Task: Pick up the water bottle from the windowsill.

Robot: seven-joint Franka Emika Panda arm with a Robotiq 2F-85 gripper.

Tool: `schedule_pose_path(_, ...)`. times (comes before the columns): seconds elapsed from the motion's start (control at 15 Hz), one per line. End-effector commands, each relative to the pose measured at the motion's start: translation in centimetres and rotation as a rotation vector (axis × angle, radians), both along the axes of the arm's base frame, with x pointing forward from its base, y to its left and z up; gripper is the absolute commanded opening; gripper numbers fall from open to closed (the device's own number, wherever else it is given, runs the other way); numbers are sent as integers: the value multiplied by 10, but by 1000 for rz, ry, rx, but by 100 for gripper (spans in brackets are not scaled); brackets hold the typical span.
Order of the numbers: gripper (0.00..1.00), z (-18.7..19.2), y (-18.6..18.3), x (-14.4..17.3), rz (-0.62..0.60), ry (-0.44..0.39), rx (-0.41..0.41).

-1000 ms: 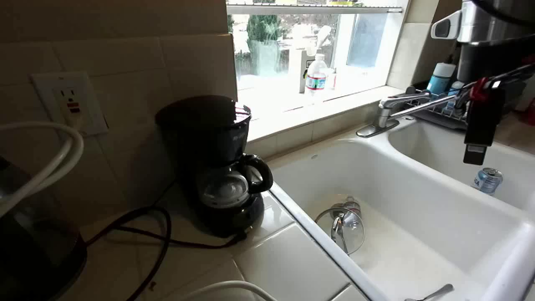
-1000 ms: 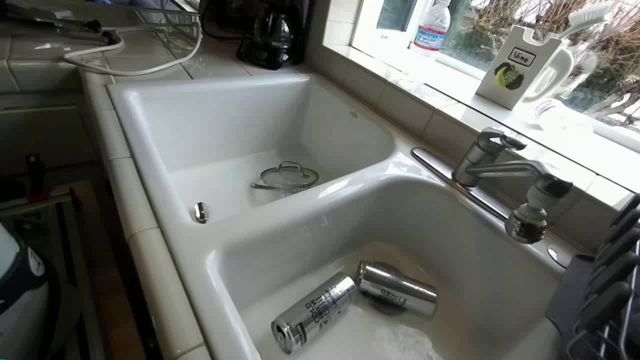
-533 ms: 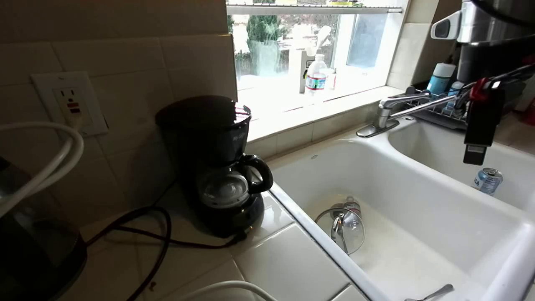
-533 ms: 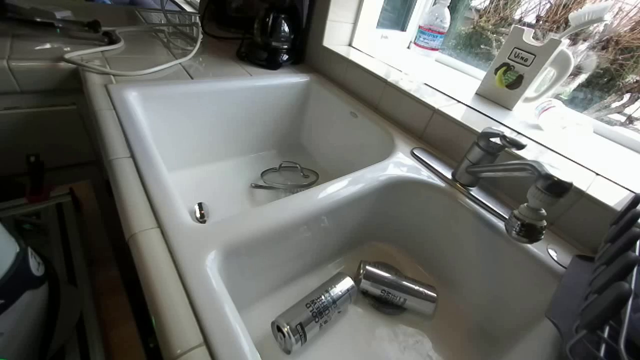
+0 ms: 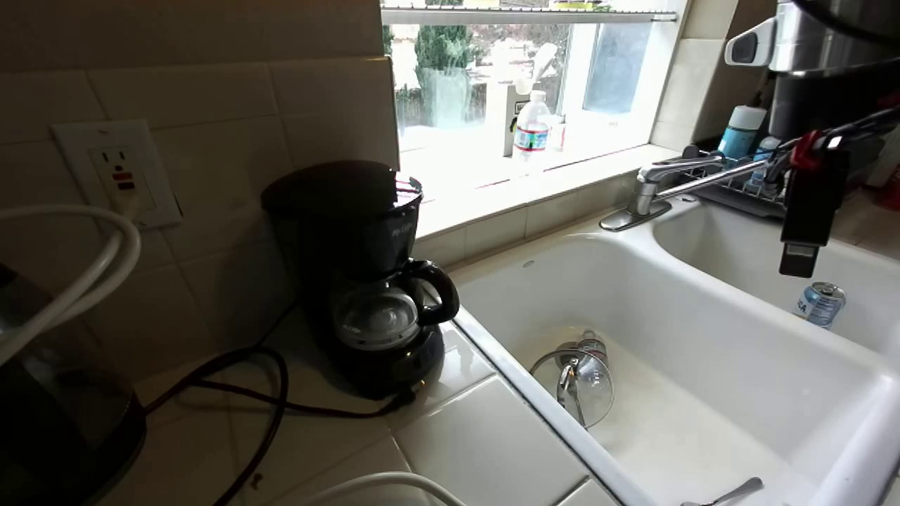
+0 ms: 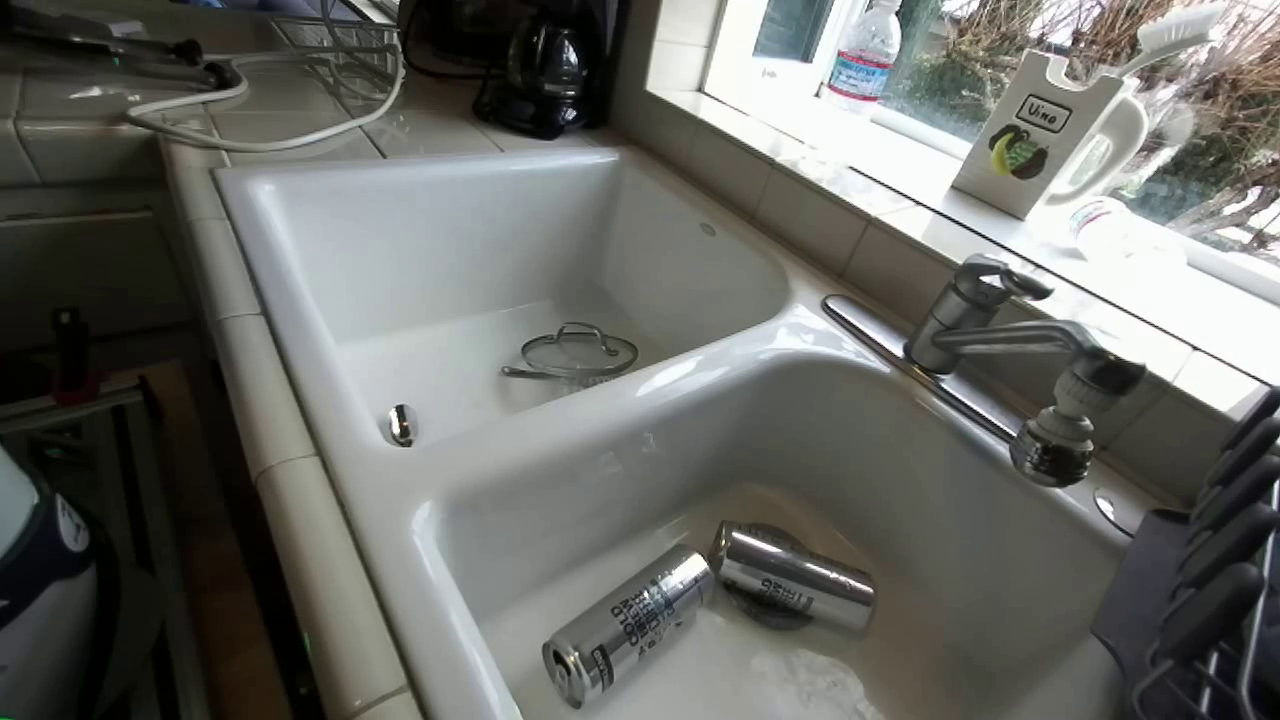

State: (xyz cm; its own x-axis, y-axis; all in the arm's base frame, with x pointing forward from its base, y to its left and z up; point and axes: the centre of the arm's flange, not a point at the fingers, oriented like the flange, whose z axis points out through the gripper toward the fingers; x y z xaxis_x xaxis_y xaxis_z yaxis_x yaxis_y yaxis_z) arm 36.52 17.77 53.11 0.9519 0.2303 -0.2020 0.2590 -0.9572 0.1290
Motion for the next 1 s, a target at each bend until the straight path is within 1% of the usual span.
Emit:
schedule_pose_path(0.0, 100, 0, 0, 0, 0, 0, 0)
schedule_pose_path(0.4, 100, 0, 0, 0, 0, 0, 0)
schedule_pose_path(0.47, 100, 0, -2, 3, -10, -9, -11)
schedule_pose_path(0.53, 100, 3, -5, 5, 0, -28, -13)
schedule_pose_path(0.67, 100, 11, -11, 10, -2, -38, -18)
schedule_pose_path(0.8, 100, 21, -18, 16, -28, -60, -17)
schedule_pose_path(0.93, 100, 35, -30, 22, -50, -72, 10)
